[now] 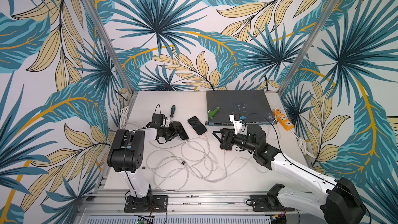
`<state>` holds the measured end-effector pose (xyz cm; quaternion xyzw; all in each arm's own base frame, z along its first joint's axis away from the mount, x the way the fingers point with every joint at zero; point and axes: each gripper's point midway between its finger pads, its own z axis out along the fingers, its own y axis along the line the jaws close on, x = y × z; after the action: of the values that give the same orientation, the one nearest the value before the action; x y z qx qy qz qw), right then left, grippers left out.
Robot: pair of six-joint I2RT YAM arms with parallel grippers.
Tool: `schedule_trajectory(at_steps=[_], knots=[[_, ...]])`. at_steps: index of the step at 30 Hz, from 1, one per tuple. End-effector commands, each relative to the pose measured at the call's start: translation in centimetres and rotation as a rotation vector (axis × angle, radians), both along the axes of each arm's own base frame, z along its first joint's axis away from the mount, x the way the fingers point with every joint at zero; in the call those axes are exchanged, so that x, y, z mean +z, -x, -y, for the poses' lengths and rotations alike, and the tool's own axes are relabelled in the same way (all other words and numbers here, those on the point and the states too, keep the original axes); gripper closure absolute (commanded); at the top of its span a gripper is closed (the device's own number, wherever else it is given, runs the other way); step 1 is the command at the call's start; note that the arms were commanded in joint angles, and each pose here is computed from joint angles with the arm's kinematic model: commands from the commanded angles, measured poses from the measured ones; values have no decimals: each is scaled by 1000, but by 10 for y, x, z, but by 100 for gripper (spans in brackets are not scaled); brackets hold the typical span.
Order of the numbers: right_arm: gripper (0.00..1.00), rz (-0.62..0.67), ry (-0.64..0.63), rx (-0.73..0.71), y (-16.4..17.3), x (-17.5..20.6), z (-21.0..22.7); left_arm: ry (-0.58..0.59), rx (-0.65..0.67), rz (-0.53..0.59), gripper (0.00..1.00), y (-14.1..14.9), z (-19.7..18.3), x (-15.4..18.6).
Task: Plug the charging cable into the phone
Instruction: Place the phone at the center of the board.
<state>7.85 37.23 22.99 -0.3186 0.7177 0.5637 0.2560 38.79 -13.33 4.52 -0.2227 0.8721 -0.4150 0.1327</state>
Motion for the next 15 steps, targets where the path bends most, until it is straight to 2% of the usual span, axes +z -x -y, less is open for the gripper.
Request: schedule_trajectory(at_steps=[1,2,3,4,5,6,10,12,15], knots=[[20,8,-14,-33,-5,1,4,-55,-12,50,88,-5,-6,-3],[17,9,-10,-39,-6,0,4,-68,-10,37,76,-2,-8,-7],[13,9,-4,-49,-8,0,5,-84,-8,22,59,1,-10,-10],[9,11,8,-60,-11,-2,6,-103,-8,7,31,5,-13,-12],[4,12,29,-79,-15,-4,8,-131,-3,-12,14,8,-17,-14],[1,16,55,-103,-20,-6,10,-173,6,-33,3,13,-23,-15],[0,43,149,-193,-46,-11,23,-302,15,-60,0,26,-41,1],[0,58,200,-263,-64,-14,33,-410,39,-68,0,33,-59,17],[0,105,303,-464,-106,-18,63,-612,104,-32,0,42,-94,50]])
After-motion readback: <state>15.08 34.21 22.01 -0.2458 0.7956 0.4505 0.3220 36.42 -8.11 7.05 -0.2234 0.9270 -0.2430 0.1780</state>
